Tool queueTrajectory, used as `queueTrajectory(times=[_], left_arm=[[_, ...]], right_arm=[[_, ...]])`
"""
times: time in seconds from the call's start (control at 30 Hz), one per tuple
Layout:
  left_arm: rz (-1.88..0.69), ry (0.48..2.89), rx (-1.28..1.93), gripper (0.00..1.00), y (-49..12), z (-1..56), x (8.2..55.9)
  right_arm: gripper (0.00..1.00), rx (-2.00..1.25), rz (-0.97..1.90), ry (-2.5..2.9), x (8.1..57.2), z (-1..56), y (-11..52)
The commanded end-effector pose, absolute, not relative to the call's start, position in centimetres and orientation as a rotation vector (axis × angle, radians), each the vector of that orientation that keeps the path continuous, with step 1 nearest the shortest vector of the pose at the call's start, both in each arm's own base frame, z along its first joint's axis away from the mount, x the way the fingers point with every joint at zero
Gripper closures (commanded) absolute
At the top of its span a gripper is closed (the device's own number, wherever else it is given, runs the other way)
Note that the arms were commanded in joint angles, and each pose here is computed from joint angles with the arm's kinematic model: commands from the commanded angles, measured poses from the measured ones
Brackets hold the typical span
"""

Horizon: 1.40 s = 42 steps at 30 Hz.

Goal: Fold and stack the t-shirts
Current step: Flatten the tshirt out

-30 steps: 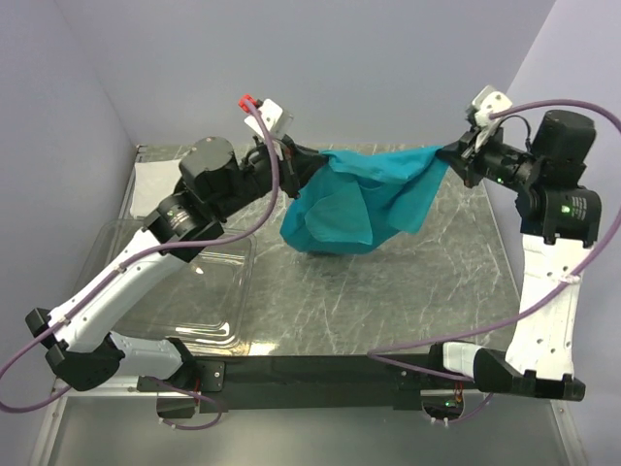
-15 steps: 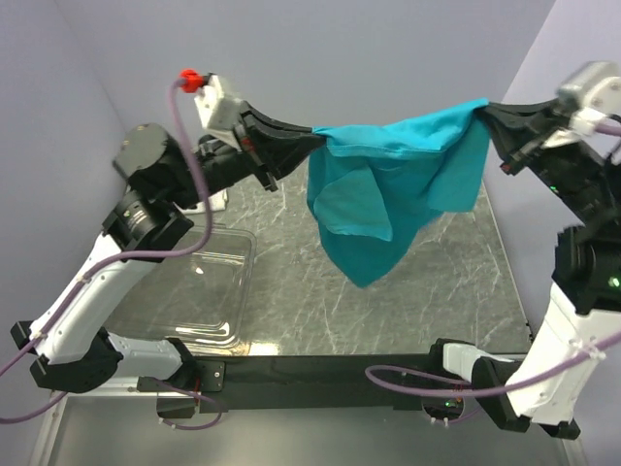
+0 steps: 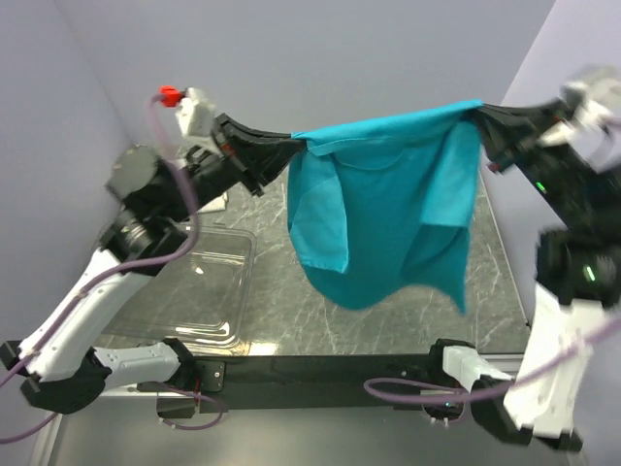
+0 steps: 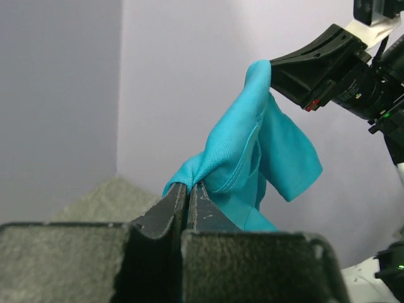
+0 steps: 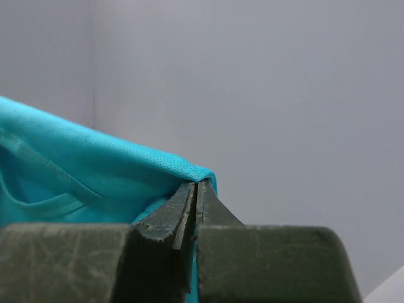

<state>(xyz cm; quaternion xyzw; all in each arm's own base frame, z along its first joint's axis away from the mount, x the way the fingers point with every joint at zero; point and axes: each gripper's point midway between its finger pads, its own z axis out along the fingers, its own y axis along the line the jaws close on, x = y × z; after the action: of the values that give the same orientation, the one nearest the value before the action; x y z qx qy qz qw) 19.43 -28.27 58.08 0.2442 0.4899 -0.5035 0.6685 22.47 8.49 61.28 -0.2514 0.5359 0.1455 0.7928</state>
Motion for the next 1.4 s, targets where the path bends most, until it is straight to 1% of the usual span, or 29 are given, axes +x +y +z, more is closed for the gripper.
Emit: queueTrajectory(times=[0.0, 0.07, 0.13, 0.17, 0.23, 0.27, 0.33, 0.37, 0.4, 0.43, 0.47, 0.53, 0.57, 0.6, 0.63, 0.67, 0.7, 0.73, 0.77, 0.8, 0.83, 0.9, 0.97, 1.0, 1.07, 1.1, 1.2, 1.27, 1.37], left_arm=[[-1.105, 1.330, 0.323, 1.00, -28.3, 51.8, 27.9], [-1.158, 1.475, 0.265, 1.00, -29.8, 46.1, 31.5], [-1.136, 1.544, 0.209, 1.00, -29.7, 42.6, 34.8], [-1.106, 1.618, 0.168, 1.00, -30.3, 39.4, 37.3], [-1.046, 1.707, 0.087, 1.00, -29.8, 35.9, 40.6], [-0.992, 1.806, 0.032, 1.00, -29.9, 31.7, 42.9], [-0.903, 1.869, -0.094, 1.00, -28.1, 28.5, 46.4], [-0.864, 1.977, -0.170, 1.00, -27.8, 24.0, 47.9], [-0.836, 2.004, -0.221, 1.00, -26.7, 22.5, 49.3], [-0.835, 2.029, -0.255, 1.00, -26.6, 21.9, 50.2], [-0.798, 2.113, -0.286, 0.99, -26.4, 18.3, 50.9], [-0.753, 2.130, -0.321, 0.99, -25.7, 17.5, 52.4], [-0.717, 2.177, -0.340, 0.99, -25.5, 15.6, 52.6], [-0.700, 2.182, -0.351, 0.91, -25.1, 15.4, 52.9], [-0.677, 2.168, -0.364, 0.86, -24.7, 15.9, 53.5], [-0.659, 2.167, -0.370, 0.81, -24.4, 16.1, 53.7], [-0.645, 2.168, -0.369, 0.63, -24.0, 16.3, 53.6], [-0.623, 2.166, -0.361, 0.54, -23.6, 16.6, 53.6], [-0.618, 2.157, -0.346, 0.47, -23.4, 17.4, 53.4], [-0.610, 2.145, -0.329, 0.36, -23.0, 18.1, 53.4], [-0.587, 2.144, -0.285, 0.32, -22.7, 18.4, 53.2], [-0.571, 2.109, -0.222, 0.26, -22.3, 20.4, 52.5], [-0.623, 2.092, -0.086, 0.22, -23.0, 22.2, 51.2], [-0.647, 2.093, -0.036, 0.21, -23.6, 22.6, 50.8], [-0.678, 2.181, 0.039, 0.20, -24.3, 21.2, 49.4], [-0.748, 2.205, 0.098, 0.20, -25.7, 21.3, 48.3], [-0.763, 2.317, 0.140, 0.20, -27.3, 18.3, 44.8], [-0.752, 2.361, 0.130, 0.21, -27.8, 17.3, 43.0], [-0.707, 2.437, 0.134, 0.22, -28.9, 14.7, 40.1]], right_arm=[[1.00, -0.364, 0.369, 1.413, 33.0, 53.3, 6.2], [1.00, -0.362, 0.380, 1.522, 36.9, 48.4, 6.8], [1.00, -0.353, 0.374, 1.616, 39.7, 44.2, 7.6], [1.00, -0.327, 0.365, 1.690, 42.1, 41.2, 7.2], [1.00, -0.321, 0.368, 1.765, 44.5, 37.8, 8.2], [1.00, -0.322, 0.378, 1.835, 46.7, 34.6, 9.0], [1.00, -0.329, 0.359, 1.865, 49.1, 32.9, 9.5], [1.00, -0.316, 0.341, 1.921, 51.0, 30.0, 10.0], [1.00, -0.311, 0.327, 1.938, 52.1, 29.0, 10.2], [0.94, -0.314, 0.306, 1.929, 53.0, 29.0, 10.5], [0.68, -0.293, 0.238, 1.943, 54.4, 27.3, 10.7], [0.40, -0.289, 0.174, 1.930, 55.7, 27.5, 10.8], [0.26, -0.275, 0.153, 1.948, 56.2, 26.7, 10.6], [0.24, -0.244, 0.134, 1.952, 56.4, 26.9, 9.9], [0.23, -0.235, 0.127, 1.941, 56.5, 27.7, 9.5], [0.22, -0.233, 0.125, 1.957, 55.9, 27.9, 8.9], [0.21, -0.280, 0.180, 1.957, 55.2, 28.3, 9.3], [0.20, -0.318, 0.215, 1.959, 54.0, 28.7, 8.4], [0.20, -0.404, 0.284, 2.030, 51.8, 27.3, 8.7], [0.20, -0.566, 0.343, 2.053, 49.9, 25.7, 9.1], [0.20, -0.651, 0.435, 2.052, 47.5, 25.7, 9.2], [0.22, -0.814, 0.499, 2.225, 41.6, 20.2, 8.5], [0.25, -0.863, 0.505, 2.345, 36.6, 17.8, 7.4], [0.26, -0.882, 0.547, 2.445, 33.2, 14.3, 7.2], [0.27, -0.863, 0.472, 2.488, 30.2, 13.0, 6.1], [0.27, -0.841, 0.482, 2.568, 27.6, 10.7, 5.7], [0.29, -0.733, 0.381, 2.632, 25.3, 8.8, 4.5], [0.29, -0.700, 0.289, 2.638, 25.3, 8.0, 4.0], [0.31, -0.671, 0.260, 2.724, 24.0, 5.6, 4.3]])
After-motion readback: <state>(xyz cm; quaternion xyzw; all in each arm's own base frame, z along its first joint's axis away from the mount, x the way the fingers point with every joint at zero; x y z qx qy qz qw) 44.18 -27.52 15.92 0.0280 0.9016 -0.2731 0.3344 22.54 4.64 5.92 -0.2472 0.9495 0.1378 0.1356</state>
